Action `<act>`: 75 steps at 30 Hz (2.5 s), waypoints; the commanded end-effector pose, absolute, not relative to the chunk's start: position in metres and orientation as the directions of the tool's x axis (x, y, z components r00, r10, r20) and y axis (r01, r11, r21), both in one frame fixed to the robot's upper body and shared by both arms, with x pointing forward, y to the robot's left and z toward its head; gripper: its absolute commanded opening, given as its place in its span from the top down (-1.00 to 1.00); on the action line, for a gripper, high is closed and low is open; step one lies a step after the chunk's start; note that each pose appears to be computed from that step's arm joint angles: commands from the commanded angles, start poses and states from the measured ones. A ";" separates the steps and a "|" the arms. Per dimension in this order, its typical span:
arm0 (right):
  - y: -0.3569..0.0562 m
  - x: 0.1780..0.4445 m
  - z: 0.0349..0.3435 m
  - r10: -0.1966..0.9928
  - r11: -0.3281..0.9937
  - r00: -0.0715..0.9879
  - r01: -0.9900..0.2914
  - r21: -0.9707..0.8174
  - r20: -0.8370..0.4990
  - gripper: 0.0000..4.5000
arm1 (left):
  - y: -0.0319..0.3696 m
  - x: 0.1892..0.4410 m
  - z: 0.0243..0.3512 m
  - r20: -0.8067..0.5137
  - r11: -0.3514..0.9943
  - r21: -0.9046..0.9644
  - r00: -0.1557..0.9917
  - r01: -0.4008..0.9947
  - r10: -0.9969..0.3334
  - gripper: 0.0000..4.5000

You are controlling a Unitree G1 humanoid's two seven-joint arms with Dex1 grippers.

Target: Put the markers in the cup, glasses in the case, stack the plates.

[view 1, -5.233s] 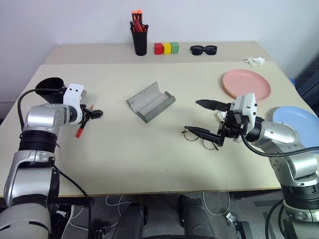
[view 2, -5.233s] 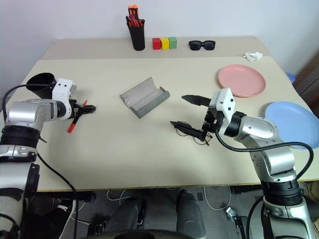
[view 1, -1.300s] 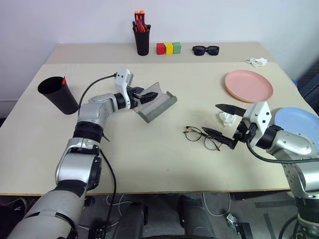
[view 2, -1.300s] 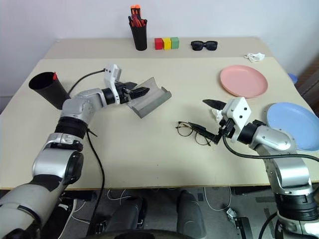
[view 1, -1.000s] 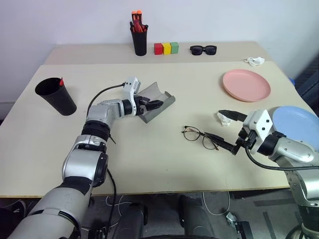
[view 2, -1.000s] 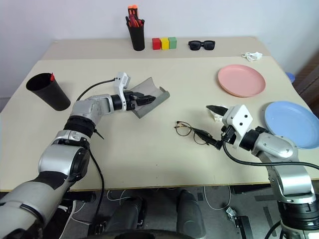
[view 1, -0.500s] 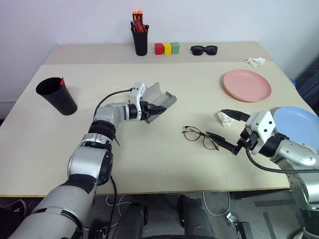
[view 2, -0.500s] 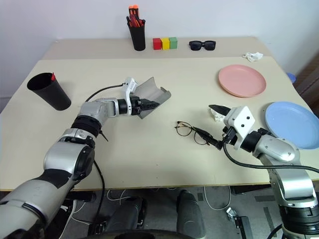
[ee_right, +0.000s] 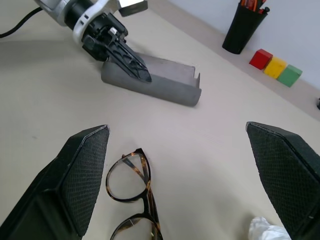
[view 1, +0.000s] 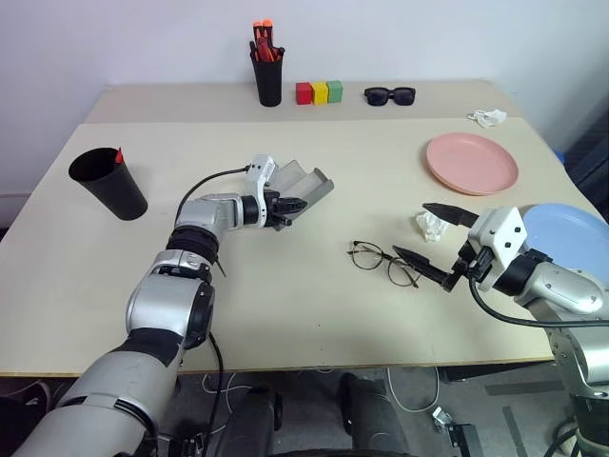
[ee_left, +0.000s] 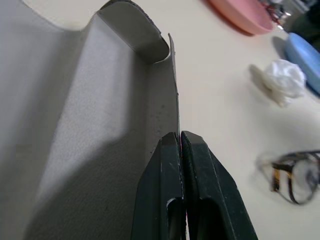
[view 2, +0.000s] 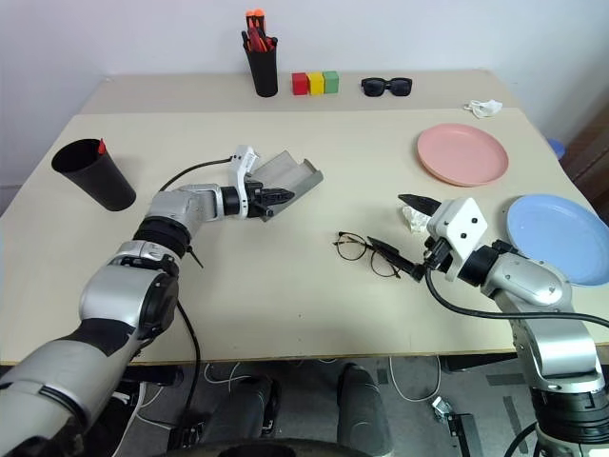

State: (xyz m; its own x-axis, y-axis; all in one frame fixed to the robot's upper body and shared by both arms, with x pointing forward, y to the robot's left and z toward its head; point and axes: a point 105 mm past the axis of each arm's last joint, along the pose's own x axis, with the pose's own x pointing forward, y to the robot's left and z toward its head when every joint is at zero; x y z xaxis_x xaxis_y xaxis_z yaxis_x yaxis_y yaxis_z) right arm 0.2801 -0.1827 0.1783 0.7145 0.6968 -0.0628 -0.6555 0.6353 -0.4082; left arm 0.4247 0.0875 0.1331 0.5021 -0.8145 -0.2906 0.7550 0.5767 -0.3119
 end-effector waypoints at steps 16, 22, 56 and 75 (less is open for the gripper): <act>-0.177 0.283 0.192 0.726 0.603 0.687 -0.665 -0.440 -0.043 -1.00 | 0.125 0.382 0.162 -0.429 0.082 -0.022 0.064 0.996 -0.901 0.99; -0.176 0.283 0.192 0.734 0.593 0.677 -0.675 -0.439 -0.050 -1.00 | 0.117 0.377 0.147 -0.494 -0.023 0.057 0.008 0.998 -0.869 0.99; -0.181 0.317 0.149 0.542 0.610 0.720 -0.692 -0.386 -0.434 -1.00 | 0.157 0.336 0.210 -0.032 0.105 0.154 0.111 0.982 -0.993 -0.96; -0.174 0.317 0.139 0.529 0.555 0.660 -0.745 -0.371 -0.533 -0.22 | 0.166 0.297 0.193 0.015 0.248 0.138 0.248 0.959 -0.969 -1.00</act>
State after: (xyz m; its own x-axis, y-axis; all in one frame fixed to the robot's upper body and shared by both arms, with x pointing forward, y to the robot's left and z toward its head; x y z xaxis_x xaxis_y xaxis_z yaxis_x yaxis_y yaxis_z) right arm 0.3140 -0.1761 0.1261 0.6366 0.5184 -0.5709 -0.7586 0.5542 -0.3426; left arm 0.2959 0.1592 0.1843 0.2309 -0.9729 -0.0136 0.9676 0.2281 0.1085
